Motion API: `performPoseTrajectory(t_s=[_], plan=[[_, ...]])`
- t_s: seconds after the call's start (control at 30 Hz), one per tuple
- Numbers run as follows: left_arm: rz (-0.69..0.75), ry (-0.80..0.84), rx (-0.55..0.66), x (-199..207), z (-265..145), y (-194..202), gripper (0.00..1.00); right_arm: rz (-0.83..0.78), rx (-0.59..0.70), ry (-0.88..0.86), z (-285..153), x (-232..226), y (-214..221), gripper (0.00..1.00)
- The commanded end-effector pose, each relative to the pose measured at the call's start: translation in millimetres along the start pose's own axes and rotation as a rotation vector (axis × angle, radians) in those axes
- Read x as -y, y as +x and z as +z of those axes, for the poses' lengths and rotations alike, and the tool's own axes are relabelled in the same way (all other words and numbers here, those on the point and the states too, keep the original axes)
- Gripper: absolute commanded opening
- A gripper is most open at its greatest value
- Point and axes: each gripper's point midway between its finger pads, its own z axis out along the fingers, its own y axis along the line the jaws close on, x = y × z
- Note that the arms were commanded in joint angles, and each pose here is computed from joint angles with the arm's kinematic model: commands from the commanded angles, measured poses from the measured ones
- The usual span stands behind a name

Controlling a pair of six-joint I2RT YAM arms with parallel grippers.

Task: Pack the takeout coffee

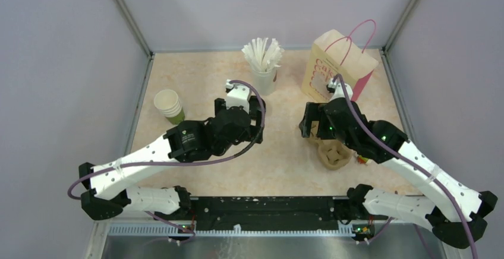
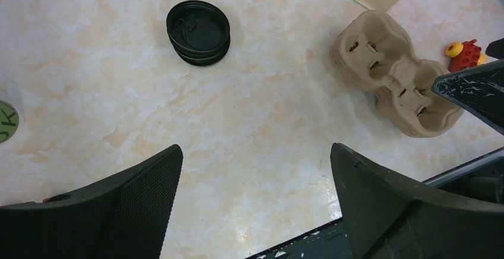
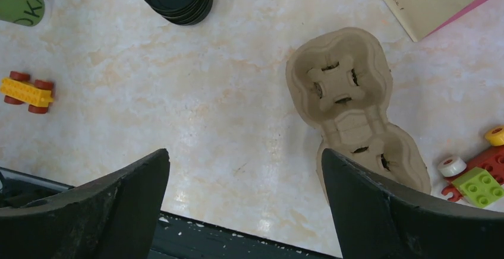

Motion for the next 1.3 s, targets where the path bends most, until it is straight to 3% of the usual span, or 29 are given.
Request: performPoseTrajectory(t_s=[0.0,0.2,0.37,0.63,0.77,1.0,1.27], plan=[[-0.006,-0.024,0.008,0.3,5.0,-2.6,0.99,0.010,0.069,-0.039,-1.3,-10.4,-17.5,0.97],[-0.011,-0.052,0.036,-10.5,9.1,-10.1,0.99,0.018,0.120,-0.025,-11.6,-7.4,-33.8,0.97],[-0.099,-0.078,0.023,-40.0,18.4,-26.9,0.99,0.018,0.143,-0.057,-24.0,-10.3,-43.3,0.97],[-0.329,-0.498,0.139,-182.0,0.4,-86.9,0.99,0.006,0.150,-0.199,-37.8,-34.8,-51.9,0.96],[-0.481,-0.577,0.164,-242.2,-2.3,-105.6,0.97,-0.026,0.120,-0.230,-35.9,-44.5,-50.7,0.95],[-0.646,-0.760,0.197,-328.9,-12.9,-85.7,0.91,0.017,0.079,-0.245,-31.0,-54.0,-47.2,0.95],[-0.675,-0.903,0.114,-375.0,-14.7,-44.2,0.81,0.032,0.057,-0.282,-23.2,-61.2,-36.3,0.94]])
